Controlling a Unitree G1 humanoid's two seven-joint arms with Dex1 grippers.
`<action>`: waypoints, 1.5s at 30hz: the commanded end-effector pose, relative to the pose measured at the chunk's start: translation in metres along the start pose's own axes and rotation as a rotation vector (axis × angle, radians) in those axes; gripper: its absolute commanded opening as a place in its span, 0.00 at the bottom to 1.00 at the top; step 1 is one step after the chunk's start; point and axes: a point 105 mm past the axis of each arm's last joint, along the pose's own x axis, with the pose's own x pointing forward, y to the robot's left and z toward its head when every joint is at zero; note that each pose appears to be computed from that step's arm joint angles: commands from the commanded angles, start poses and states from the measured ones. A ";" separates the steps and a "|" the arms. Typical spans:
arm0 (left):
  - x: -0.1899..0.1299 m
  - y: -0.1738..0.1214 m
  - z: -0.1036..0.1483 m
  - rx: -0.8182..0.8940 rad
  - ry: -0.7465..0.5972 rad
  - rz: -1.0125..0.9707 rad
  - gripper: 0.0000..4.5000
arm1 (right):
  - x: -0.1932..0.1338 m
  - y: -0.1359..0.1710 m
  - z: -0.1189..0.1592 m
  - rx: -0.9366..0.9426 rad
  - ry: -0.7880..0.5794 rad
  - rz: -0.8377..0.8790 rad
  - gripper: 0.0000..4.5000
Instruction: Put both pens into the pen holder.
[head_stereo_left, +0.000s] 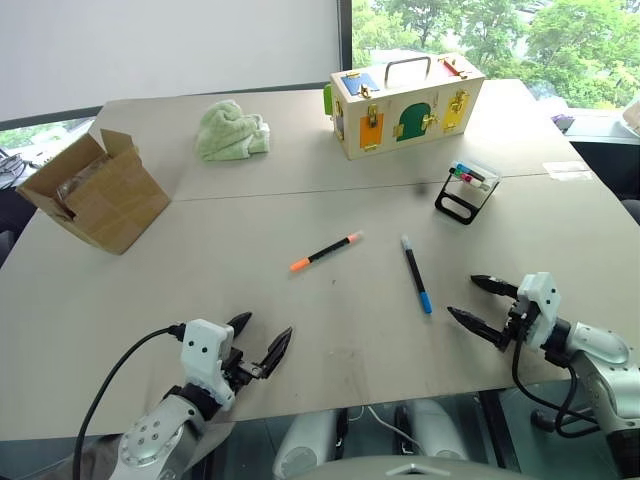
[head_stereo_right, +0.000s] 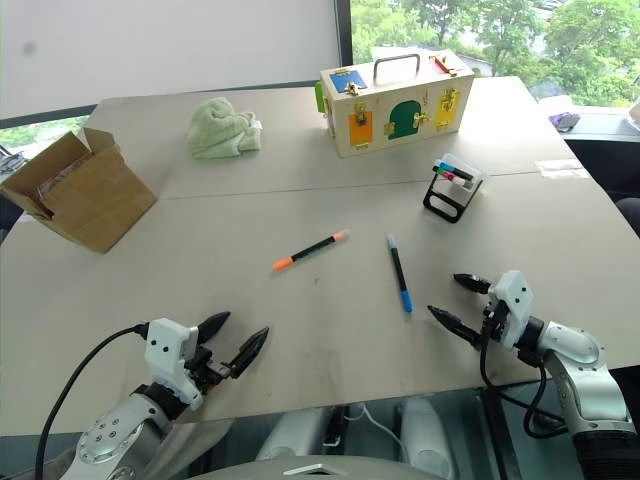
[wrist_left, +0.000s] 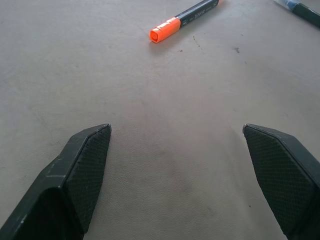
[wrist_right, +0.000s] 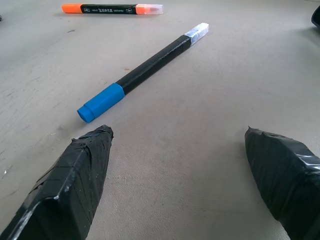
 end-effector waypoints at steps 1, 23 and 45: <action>-0.002 0.004 0.000 -0.001 0.005 0.020 0.98 | -0.003 0.000 0.011 -0.026 -0.024 0.008 1.00; 0.030 0.031 0.018 0.089 -0.030 -0.056 0.98 | 0.002 0.010 0.037 0.001 -0.136 0.048 1.00; 0.137 0.032 0.038 0.395 0.246 -0.590 0.86 | 0.013 0.033 0.063 -0.036 -0.162 0.113 1.00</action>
